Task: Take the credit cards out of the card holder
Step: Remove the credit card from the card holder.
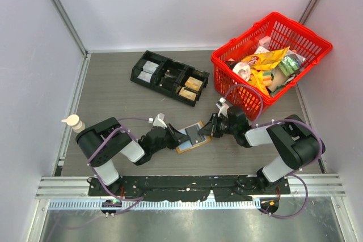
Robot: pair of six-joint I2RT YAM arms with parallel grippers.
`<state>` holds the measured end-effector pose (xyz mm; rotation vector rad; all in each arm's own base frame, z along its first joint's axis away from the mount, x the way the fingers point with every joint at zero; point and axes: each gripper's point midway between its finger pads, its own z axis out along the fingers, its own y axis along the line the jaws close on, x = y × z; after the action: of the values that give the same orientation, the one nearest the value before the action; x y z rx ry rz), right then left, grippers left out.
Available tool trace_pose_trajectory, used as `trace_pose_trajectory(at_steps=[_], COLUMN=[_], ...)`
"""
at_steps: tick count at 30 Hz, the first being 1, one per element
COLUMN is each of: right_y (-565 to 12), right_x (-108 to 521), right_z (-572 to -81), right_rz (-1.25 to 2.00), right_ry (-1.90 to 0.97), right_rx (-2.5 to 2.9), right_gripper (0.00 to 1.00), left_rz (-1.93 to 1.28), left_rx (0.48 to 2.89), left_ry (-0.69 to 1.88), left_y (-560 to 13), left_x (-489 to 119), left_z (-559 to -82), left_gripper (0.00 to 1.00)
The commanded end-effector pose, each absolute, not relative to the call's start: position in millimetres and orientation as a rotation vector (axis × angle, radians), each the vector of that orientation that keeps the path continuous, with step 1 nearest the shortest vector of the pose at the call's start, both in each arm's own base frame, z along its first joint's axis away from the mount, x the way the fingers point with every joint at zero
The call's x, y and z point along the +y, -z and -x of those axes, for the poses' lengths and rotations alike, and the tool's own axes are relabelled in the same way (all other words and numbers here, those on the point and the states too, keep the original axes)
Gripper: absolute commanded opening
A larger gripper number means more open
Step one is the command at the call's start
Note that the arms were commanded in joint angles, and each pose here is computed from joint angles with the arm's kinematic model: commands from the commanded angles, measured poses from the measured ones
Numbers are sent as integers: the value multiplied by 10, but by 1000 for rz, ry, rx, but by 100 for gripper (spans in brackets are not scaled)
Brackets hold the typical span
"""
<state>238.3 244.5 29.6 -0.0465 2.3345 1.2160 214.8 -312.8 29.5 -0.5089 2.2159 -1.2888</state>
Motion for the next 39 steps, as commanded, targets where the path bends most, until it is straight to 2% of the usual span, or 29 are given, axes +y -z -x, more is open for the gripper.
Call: trace_pose_trajectory(at_steps=[1, 3, 22, 23, 26, 29, 31, 34, 39], right_y=[217, 230, 346, 340, 332, 325, 319, 311, 325], right_x=[2149, 2138, 2041, 2042, 2054, 2060, 2063, 2066, 2066], right_z=[-2201, -2198, -2160, -2170, -2175, -2172, -2171, -2174, -2165], right_rz=[-98, -107, -158, -156, -151, -148, -148, -142, -140], right_ry=[-1032, -1027, -995, -997, -1002, -1008, -1012, -1014, -1015], right_rx=[2529, 2533, 2581, 2578, 2576, 2575, 2572, 2569, 2572], right_gripper=[11, 11, 11, 10, 10, 10, 10, 10, 10], left_rz=[472, 474, 573, 560, 516, 500, 491, 483, 435], left_rx=[2100, 2083, 2109, 2104, 2102, 2115, 2133, 2130, 2094], left_ry=[1399, 1419, 1396, 1402, 1418, 1405, 1398, 1412, 1471], left_y=[-583, -615, -418, -436, -480, -456, -422, -435, -595], left_x=[-3190, -3196, -3031, -3053, -3134, -3179, -3215, -3269, -3315], left_z=[-2177, -2174, -2096, -2105, -2125, -2153, -2163, -2186, -2160], left_gripper=[3, 0, 0, 4, 30, 42, 45, 42, 25])
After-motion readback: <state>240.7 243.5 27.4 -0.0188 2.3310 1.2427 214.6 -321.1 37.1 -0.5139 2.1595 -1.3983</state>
